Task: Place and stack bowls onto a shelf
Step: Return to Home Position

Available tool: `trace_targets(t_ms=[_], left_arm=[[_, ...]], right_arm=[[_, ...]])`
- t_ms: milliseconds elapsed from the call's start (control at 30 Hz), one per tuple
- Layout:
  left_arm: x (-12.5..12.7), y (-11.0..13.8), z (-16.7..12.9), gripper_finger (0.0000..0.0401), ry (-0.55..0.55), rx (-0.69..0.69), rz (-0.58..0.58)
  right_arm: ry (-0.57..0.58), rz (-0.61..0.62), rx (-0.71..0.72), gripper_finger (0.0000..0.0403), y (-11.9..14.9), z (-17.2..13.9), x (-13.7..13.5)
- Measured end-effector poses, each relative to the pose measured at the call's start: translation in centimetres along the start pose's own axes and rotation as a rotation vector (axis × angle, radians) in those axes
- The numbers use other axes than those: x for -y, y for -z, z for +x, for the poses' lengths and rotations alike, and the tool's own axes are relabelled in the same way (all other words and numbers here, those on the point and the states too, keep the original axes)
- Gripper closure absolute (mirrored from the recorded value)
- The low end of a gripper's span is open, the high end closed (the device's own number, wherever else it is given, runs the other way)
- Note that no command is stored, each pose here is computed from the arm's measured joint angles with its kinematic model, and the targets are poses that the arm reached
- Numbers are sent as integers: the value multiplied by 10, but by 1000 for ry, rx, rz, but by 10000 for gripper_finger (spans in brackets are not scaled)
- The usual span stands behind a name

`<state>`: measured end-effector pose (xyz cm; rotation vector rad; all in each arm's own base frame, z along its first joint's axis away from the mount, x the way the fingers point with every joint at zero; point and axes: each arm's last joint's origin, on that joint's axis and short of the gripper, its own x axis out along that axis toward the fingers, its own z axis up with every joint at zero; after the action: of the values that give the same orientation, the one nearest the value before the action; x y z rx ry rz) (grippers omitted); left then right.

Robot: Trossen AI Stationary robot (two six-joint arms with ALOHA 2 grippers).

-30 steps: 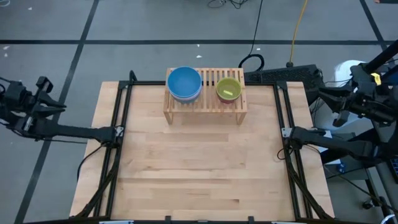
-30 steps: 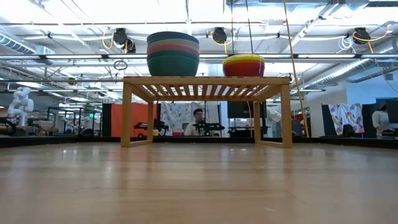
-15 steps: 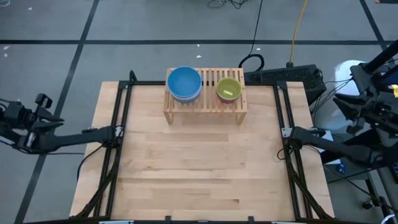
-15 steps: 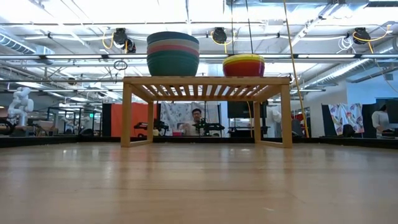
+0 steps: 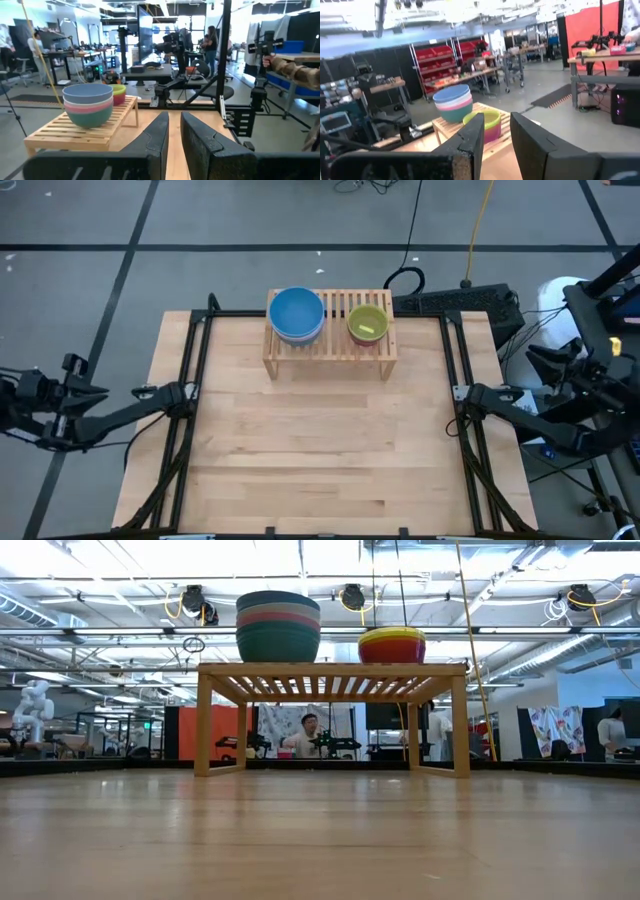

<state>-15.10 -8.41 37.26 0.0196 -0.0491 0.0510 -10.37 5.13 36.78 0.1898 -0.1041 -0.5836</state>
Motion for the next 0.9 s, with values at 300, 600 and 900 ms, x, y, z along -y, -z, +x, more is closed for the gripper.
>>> trace_targets(t_ms=[300,600,900], left_arm=[[17,11,12,348,-35,2,65],[10,14,46,348,50,-6,207],[-24,33,101,348,71,-28,171]], right_arm=[[0,-33,-11,316,12,21,0],[-2,-51,-11,316,24,49,0],[-65,-70,28,316,41,90,-3]])
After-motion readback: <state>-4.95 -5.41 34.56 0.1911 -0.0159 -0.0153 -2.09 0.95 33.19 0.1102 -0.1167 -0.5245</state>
